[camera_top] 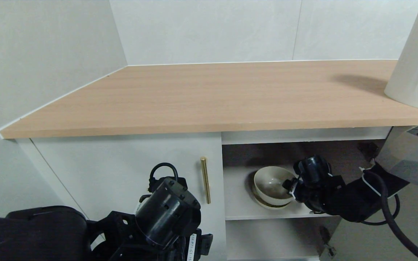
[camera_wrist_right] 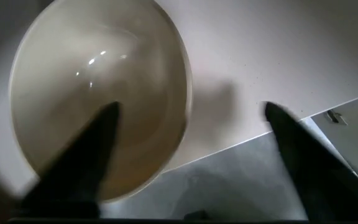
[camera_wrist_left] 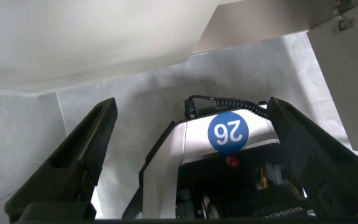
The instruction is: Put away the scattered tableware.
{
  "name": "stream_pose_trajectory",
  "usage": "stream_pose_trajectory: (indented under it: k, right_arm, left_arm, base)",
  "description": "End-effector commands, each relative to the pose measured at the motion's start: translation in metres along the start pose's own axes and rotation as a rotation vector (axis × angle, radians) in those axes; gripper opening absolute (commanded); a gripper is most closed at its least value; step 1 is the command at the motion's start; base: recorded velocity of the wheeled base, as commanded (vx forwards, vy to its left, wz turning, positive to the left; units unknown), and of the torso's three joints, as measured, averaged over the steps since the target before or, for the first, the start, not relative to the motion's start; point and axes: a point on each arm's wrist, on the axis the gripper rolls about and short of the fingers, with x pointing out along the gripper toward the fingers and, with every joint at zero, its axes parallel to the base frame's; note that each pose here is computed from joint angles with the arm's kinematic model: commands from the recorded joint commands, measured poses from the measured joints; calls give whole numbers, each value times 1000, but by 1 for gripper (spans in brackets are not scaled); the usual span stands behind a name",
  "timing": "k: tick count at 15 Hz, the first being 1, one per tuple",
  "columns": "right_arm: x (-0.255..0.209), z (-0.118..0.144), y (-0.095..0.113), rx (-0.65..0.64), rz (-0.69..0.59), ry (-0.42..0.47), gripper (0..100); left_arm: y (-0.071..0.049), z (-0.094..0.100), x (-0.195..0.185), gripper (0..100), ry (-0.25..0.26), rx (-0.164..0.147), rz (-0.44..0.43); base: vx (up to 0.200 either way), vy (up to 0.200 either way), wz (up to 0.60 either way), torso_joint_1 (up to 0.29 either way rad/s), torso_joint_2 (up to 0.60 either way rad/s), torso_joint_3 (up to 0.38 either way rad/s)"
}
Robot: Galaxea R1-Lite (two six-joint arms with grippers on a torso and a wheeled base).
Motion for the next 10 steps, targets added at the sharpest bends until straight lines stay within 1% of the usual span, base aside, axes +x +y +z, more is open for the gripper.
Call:
stream_pose_trajectory:
  k: [1,2,4,5,6,7,8,9,10]
  right_arm:
    - [-2,0,0,-2,2,1,100]
    - [-5,-1,0,-7,3,5,100]
    - [-26,-9,0,-48,39,42,100]
    - [-51,-12,-1,-128,102,77,100]
    - [-67,-12,-3,-167,154,98,100]
    - [-85,-11,-6,-203,200,115,100]
    - [-106,-6,-11,-243,226,127,100]
    - [-127,-6,-13,-292,237,147,100]
    - [-151,-4,-17,-340,245,171,100]
  left_arm:
    - [0,0,0,100,-1,-1,0]
    - [0,0,-1,100,-3,-2,0]
    - [4,5,-6,100,-25,-21,-7]
    - [11,11,-14,100,-54,-51,-9]
    - [18,15,-18,100,-71,-71,-3]
    - [29,21,-26,100,-95,-93,16]
    - [45,24,-41,100,-129,-114,39]
    - [57,23,-55,100,-147,-127,46]
    - [65,17,-68,100,-157,-121,44]
  base:
    - [0,0,0,0,0,0]
    - [0,0,0,0,0,0]
    - [0,0,0,0,0,0]
    - [0,0,0,0,0,0]
    - [0,0,0,0,0,0]
    - [0,0,0,0,0,0]
    - [0,0,0,0,0,0]
    - [0,0,0,0,0,0]
    - [0,0,0,0,0,0]
